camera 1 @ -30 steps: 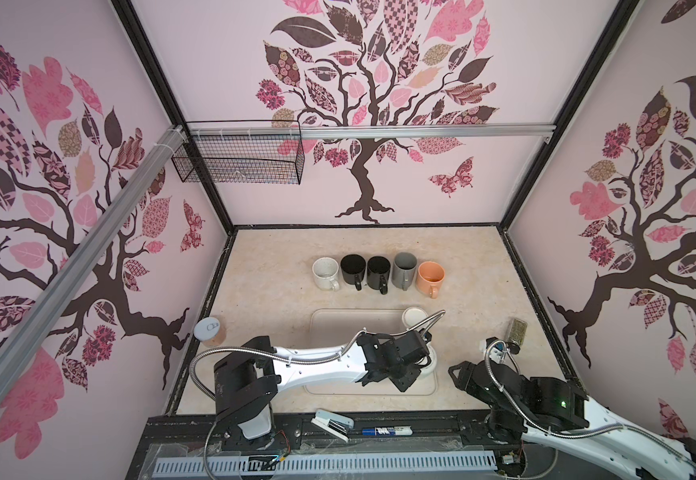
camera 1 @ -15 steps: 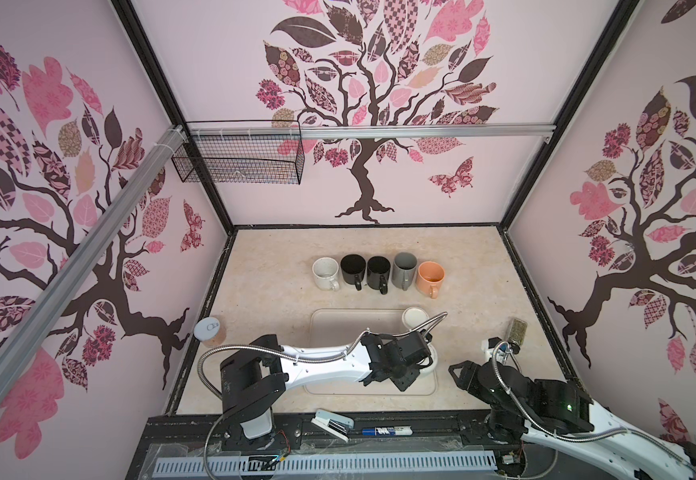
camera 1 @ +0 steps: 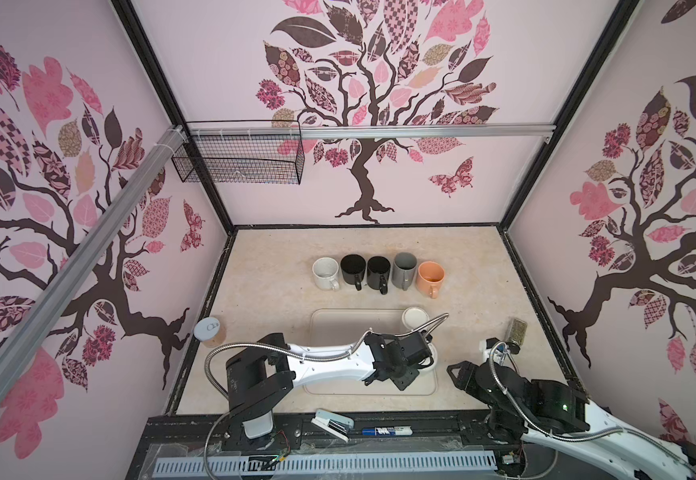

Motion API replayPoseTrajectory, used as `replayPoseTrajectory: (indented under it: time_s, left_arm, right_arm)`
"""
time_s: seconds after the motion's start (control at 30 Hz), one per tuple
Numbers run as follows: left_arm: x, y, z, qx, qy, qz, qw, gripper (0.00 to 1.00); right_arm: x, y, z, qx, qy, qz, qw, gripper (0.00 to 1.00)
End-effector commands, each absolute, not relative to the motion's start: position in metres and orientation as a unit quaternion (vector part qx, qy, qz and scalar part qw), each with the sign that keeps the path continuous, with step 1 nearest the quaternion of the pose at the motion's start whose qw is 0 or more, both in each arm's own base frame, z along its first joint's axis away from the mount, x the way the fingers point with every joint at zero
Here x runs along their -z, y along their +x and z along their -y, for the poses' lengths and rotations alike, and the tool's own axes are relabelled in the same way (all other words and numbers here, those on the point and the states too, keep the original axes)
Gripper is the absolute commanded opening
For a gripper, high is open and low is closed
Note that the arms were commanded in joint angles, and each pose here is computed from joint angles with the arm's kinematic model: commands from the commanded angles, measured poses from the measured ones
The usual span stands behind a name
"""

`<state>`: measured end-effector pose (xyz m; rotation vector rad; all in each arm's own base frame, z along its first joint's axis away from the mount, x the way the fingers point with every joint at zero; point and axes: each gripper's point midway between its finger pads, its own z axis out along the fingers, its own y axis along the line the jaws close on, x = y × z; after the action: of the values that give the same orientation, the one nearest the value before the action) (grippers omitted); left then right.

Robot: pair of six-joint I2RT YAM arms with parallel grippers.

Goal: Turn the mug right side up
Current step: 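Lower the left gripper and close it on the white mug's handle, then lift the white mug with the left gripper while the right gripper reaches toward it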

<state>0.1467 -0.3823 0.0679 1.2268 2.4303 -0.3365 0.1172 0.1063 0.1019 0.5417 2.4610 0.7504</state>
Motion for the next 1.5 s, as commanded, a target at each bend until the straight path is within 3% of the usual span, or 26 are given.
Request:
replayPoseTrajectory:
  time_s: [0.0, 0.17, 0.33, 0.53, 0.73, 0.9, 1.07, 1.2, 1.47]
  left_arm:
    - [-0.084, 0.158, 0.393, 0.126, 0.435, -0.863, 0.224, 0.31]
    - [-0.087, 0.159, 0.393, 0.126, 0.436, -0.861, 0.231, 0.22]
    - [-0.091, 0.164, 0.389, 0.113, 0.435, -0.859, 0.247, 0.0]
    - [-0.104, 0.173, 0.373, 0.06, 0.436, -0.851, 0.287, 0.0]
    - [-0.15, 0.174, 0.349, 0.078, 0.409, -0.844, 0.338, 0.0]
    - [-0.205, 0.177, 0.318, 0.109, 0.364, -0.832, 0.405, 0.0]
    - [-0.277, 0.18, 0.283, 0.212, 0.27, -0.809, 0.478, 0.0]
    - [-0.316, 0.182, 0.258, 0.318, 0.186, -0.785, 0.499, 0.0]
    - [-0.361, 0.168, 0.228, 0.433, 0.099, -0.728, 0.522, 0.0]
  right_arm:
    - [-0.104, 0.119, -0.104, -0.271, 0.203, -0.904, 0.259, 0.57]
    - [-0.104, 0.119, -0.106, -0.273, 0.2, -0.905, 0.258, 0.57]
    - [-0.101, 0.118, -0.106, -0.272, 0.201, -0.906, 0.256, 0.57]
    - [-0.101, 0.119, -0.117, -0.283, 0.186, -0.907, 0.25, 0.57]
    - [-0.104, 0.118, -0.149, -0.314, 0.136, -0.911, 0.23, 0.55]
    - [-0.131, 0.125, -0.197, -0.424, 0.088, -0.868, 0.242, 0.53]
    - [-0.17, 0.133, -0.24, -0.561, 0.068, -0.782, 0.264, 0.5]
    - [-0.209, 0.139, -0.257, -0.61, 0.035, -0.731, 0.303, 0.5]
    - [-0.288, 0.152, -0.268, -0.68, -0.006, -0.601, 0.42, 0.53]
